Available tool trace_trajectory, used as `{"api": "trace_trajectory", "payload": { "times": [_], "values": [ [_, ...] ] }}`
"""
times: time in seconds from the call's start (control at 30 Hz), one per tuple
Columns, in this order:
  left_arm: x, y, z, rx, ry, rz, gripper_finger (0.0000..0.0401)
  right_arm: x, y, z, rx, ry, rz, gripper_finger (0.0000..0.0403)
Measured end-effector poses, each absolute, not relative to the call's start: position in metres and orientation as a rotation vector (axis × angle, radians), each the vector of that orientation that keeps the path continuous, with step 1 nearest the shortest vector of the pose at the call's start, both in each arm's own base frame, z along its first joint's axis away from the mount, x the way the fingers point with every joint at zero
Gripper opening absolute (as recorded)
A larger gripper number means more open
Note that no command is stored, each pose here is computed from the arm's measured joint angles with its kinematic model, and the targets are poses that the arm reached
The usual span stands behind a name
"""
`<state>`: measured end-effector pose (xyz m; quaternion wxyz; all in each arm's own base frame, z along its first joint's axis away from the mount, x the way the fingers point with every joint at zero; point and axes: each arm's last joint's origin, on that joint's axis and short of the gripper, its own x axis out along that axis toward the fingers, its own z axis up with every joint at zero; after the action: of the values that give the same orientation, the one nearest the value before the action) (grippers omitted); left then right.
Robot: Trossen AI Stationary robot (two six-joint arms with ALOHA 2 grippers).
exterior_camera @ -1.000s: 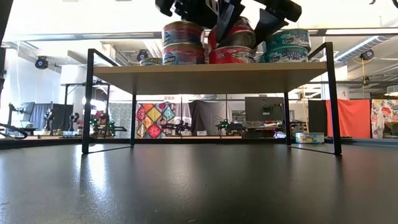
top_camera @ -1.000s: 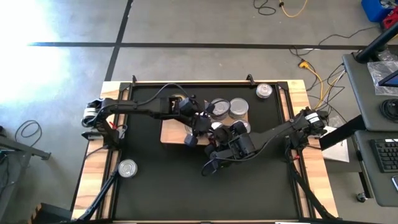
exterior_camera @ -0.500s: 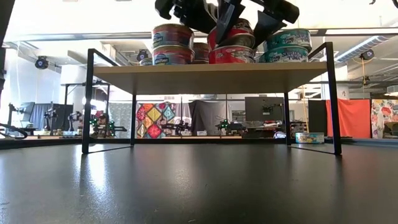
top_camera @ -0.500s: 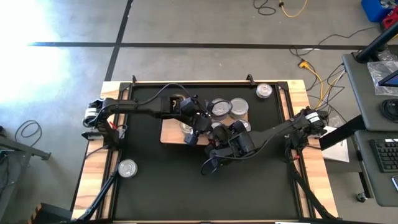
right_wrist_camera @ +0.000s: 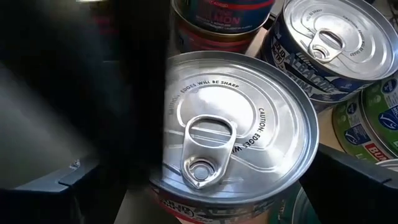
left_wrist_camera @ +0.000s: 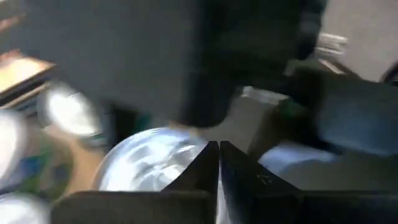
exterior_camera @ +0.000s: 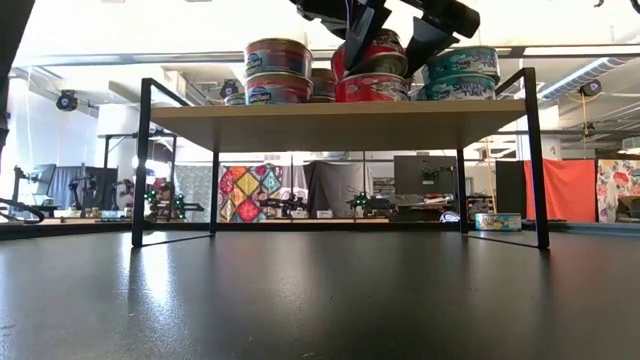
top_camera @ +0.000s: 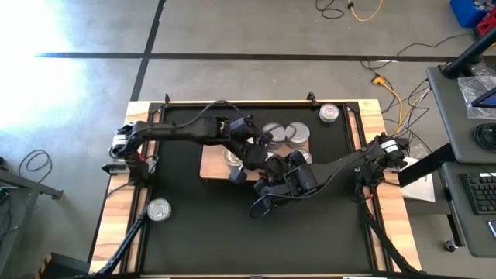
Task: Stack canned seafood by type on shelf
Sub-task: Stack the red tuna can on top of the red tuna can on the shelf
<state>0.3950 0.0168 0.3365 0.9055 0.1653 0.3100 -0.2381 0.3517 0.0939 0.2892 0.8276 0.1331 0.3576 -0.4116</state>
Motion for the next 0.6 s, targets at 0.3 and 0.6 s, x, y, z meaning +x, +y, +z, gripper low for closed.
{"api": "trace_trajectory", "payload": {
  "times": [0.3,0.6],
  "values": [
    [0.407,0.015,0.319,0.344,0.670,-0.493,0.0000,0.350,0.091,0.287,0.285,0.793,-0.888,0.0400],
    [0.402,0.016,0.315,0.372,0.732,-0.483,0.0000,0.350,0.092,0.291,0.273,0.826,-0.852,0.0400]
  ]
}}
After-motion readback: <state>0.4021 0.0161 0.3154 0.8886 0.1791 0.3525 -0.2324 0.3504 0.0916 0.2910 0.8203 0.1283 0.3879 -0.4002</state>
